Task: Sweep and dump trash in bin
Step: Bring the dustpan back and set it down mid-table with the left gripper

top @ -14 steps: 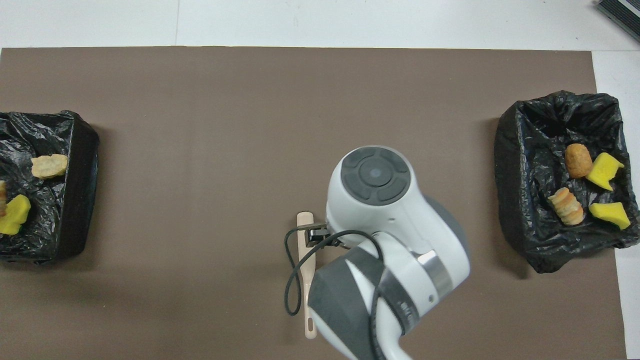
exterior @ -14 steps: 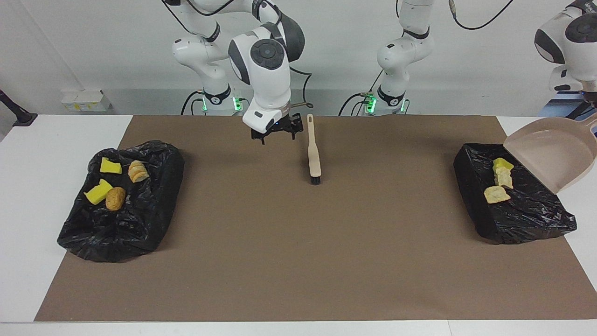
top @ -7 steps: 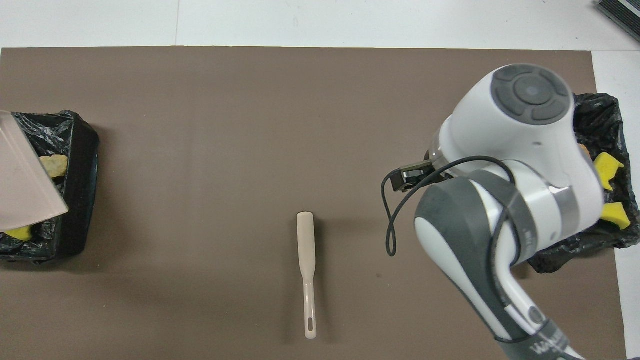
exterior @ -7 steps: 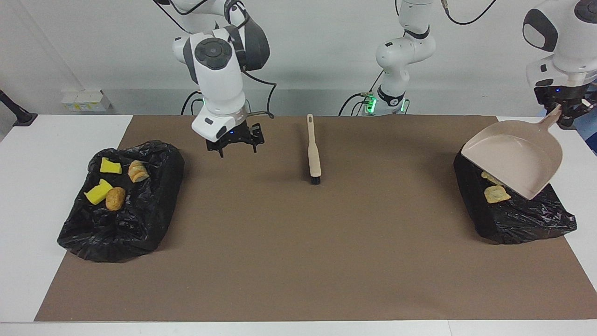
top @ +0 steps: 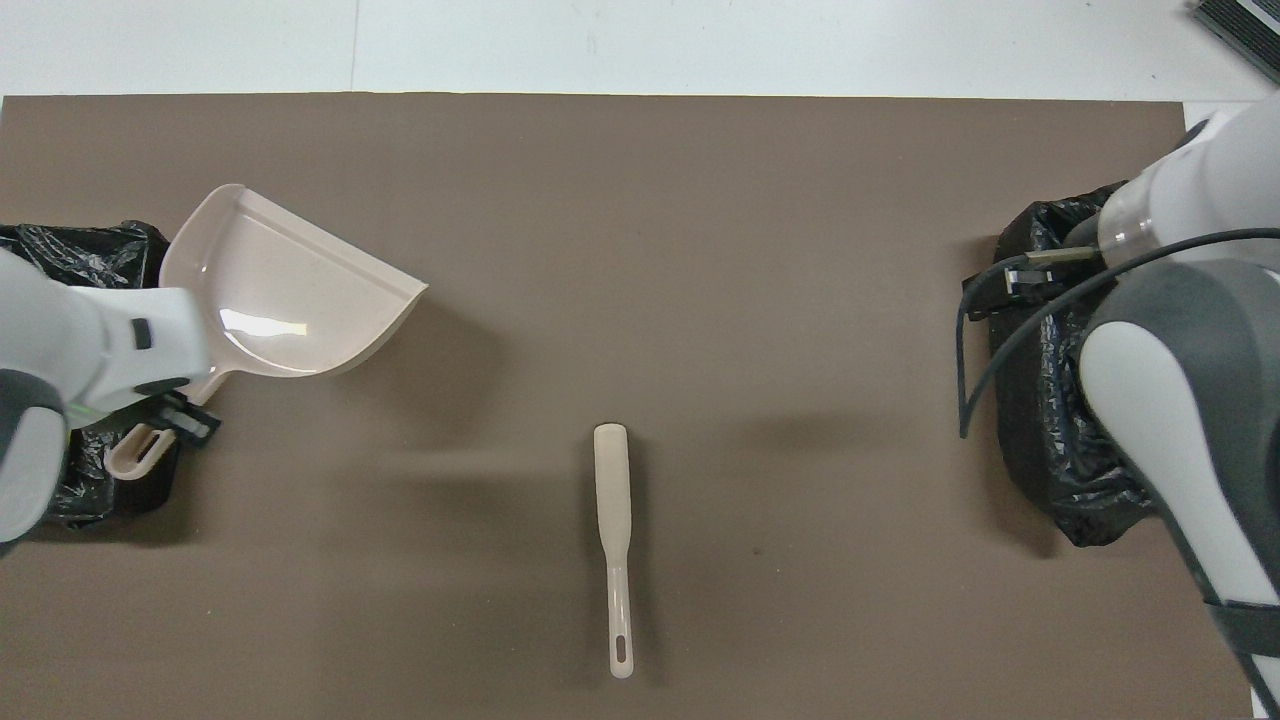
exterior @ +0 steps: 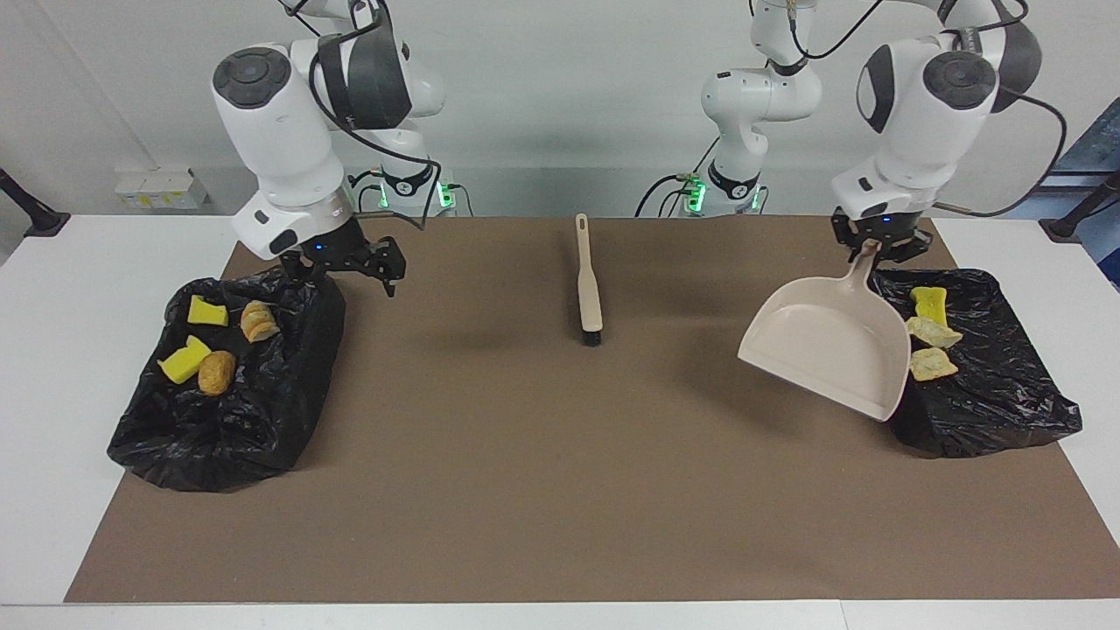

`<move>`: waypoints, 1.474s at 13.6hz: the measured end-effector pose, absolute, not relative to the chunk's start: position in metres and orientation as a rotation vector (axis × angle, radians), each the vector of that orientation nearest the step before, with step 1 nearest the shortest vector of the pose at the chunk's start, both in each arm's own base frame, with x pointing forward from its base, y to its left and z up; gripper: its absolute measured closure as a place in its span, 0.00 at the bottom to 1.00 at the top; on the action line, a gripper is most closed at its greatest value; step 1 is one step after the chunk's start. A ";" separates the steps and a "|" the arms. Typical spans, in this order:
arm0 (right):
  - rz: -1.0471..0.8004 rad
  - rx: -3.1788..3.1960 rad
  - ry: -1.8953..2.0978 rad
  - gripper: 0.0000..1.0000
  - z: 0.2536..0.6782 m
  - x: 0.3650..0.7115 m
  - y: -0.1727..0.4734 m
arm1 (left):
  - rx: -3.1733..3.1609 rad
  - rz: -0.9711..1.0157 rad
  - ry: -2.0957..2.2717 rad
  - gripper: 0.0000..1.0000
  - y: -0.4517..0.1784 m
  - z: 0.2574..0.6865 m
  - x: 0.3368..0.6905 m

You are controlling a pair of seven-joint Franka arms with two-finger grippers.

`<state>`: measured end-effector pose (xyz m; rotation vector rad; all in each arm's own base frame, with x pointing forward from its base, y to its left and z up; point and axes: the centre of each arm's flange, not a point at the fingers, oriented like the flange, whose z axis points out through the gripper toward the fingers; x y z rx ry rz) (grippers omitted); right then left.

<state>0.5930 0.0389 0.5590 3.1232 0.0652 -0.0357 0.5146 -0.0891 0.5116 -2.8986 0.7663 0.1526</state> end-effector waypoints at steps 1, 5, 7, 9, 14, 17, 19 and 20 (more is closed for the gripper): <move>-0.049 3.118 0.085 0.00 0.563 0.590 0.021 | -2.936 0.112 0.675 0.69 -0.118 0.502 0.517; -0.054 3.111 0.043 0.00 0.592 0.572 -0.023 | -3.094 0.033 0.384 0.69 -0.205 0.478 0.525; -0.023 3.111 0.019 0.00 0.610 0.561 -0.023 | -3.115 0.022 0.275 0.69 -0.260 0.463 0.537; -0.007 3.112 -0.024 0.00 0.619 0.555 -0.015 | -3.123 0.033 0.208 0.69 -0.313 0.442 0.547; -0.026 3.113 -0.041 0.00 0.618 0.553 -0.013 | -3.145 0.019 0.102 0.69 -0.388 0.400 0.553; -0.084 3.113 -0.023 0.00 0.615 0.549 -0.006 | -3.161 0.018 0.064 0.69 -0.419 0.373 0.561; -0.097 3.112 -0.017 0.00 0.614 0.548 -0.004 | -3.200 -0.025 0.046 0.69 -0.424 0.367 0.569; -0.097 3.112 -0.020 0.00 0.614 0.548 -0.005 | -3.213 -0.033 0.036 0.69 -0.425 0.365 0.571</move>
